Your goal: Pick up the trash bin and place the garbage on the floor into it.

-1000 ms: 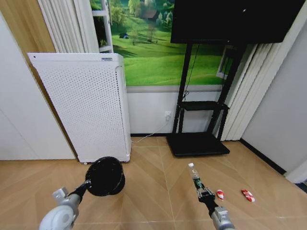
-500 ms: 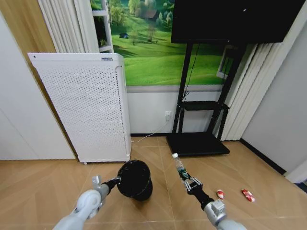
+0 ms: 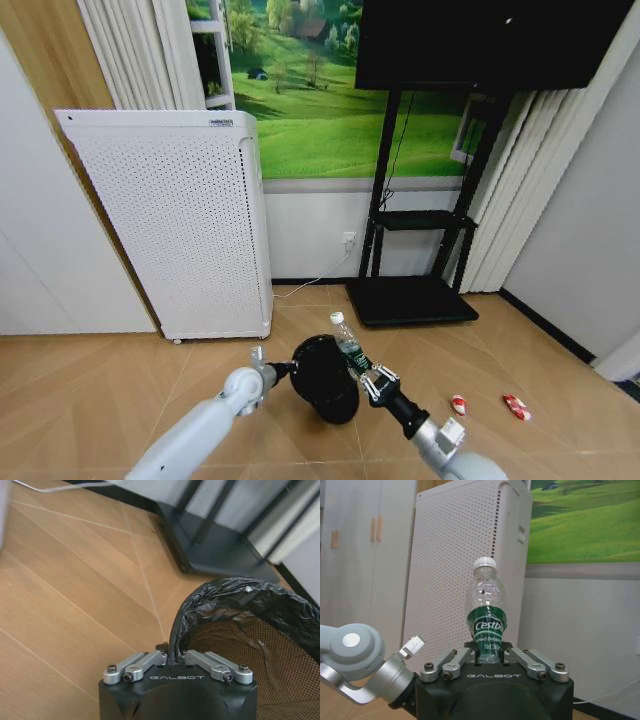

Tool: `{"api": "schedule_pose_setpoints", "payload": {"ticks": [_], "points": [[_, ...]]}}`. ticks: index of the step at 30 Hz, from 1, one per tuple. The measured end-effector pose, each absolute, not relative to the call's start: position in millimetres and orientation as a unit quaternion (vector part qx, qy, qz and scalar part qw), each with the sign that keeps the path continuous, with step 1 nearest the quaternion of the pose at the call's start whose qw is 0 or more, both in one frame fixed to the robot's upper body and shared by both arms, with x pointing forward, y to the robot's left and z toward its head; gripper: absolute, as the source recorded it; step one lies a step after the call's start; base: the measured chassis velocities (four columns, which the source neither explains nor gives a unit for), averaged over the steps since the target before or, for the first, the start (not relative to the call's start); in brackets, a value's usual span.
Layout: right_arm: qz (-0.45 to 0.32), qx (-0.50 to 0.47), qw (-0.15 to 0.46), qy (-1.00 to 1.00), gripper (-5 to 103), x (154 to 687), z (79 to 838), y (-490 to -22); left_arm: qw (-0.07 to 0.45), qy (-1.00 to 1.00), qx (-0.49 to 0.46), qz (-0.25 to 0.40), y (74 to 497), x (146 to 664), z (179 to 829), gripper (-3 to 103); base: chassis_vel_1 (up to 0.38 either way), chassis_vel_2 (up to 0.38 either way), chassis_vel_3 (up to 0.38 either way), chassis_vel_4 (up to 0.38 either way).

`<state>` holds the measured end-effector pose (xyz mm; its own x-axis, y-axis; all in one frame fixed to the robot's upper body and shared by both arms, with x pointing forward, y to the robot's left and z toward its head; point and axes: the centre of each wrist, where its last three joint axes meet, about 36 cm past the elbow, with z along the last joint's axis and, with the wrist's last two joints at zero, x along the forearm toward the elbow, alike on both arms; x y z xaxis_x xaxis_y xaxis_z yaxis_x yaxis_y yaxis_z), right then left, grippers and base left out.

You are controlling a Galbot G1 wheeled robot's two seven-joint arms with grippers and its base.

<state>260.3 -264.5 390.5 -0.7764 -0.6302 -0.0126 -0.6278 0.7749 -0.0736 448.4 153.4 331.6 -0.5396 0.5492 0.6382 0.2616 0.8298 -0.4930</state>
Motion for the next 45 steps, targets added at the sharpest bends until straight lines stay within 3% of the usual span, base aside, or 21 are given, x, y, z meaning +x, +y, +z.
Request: {"api": "schedule_pose_setpoints", "payload": {"ticks": [10, 12, 18, 25, 28, 30, 39, 45], "points": [[-0.054, -0.366, -0.019, 0.929, 23, 243, 361, -261, 0.406, -0.854, -0.294, 0.142, 142, 396, 356, 3, 0.0, 0.0, 0.0, 0.0], [-0.051, -0.359, -0.021, 0.932, 33, 243, 359, -258, 0.4, -0.857, -0.291, 0.147, 150, 391, 362, 3, 0.0, 0.0, 0.0, 0.0], [-0.047, -0.349, -0.025, 0.936, 50, 244, 358, -255, 0.391, -0.865, -0.276, 0.15, 165, 386, 367, 3, 0.0, 0.0, 0.0, 0.0], [-0.023, -0.32, -0.021, 0.947, 82, 241, 358, -250, 0.38, -0.88, -0.228, 0.17, 195, 380, 371, 3, 0.0, 0.0, 0.0, 0.0], [-0.018, -0.311, -0.017, 0.95, 88, 240, 360, -249, 0.377, -0.884, -0.216, 0.175, 201, 378, 372, 3, 0.0, 0.0, 0.0, 0.0], [-0.007, -0.291, -0.021, 0.956, 97, 237, 366, -248, 0.367, -0.895, -0.18, 0.178, 217, 373, 375, 3, 0.0, 0.0, 0.0, 0.0], [0.006, -0.223, -0.044, 0.974, 100, 213, 368, -248, 0.335, -0.922, -0.081, 0.178, 257, 370, 387, 3, 0.0, 0.0, 0.0, 0.0], [0.015, -0.208, -0.05, 0.977, 100, 211, 362, -244, 0.353, -0.915, -0.027, 0.194, 277, 353, 393, 3, -0.03, -0.026, 0.025, 0.026]]}}
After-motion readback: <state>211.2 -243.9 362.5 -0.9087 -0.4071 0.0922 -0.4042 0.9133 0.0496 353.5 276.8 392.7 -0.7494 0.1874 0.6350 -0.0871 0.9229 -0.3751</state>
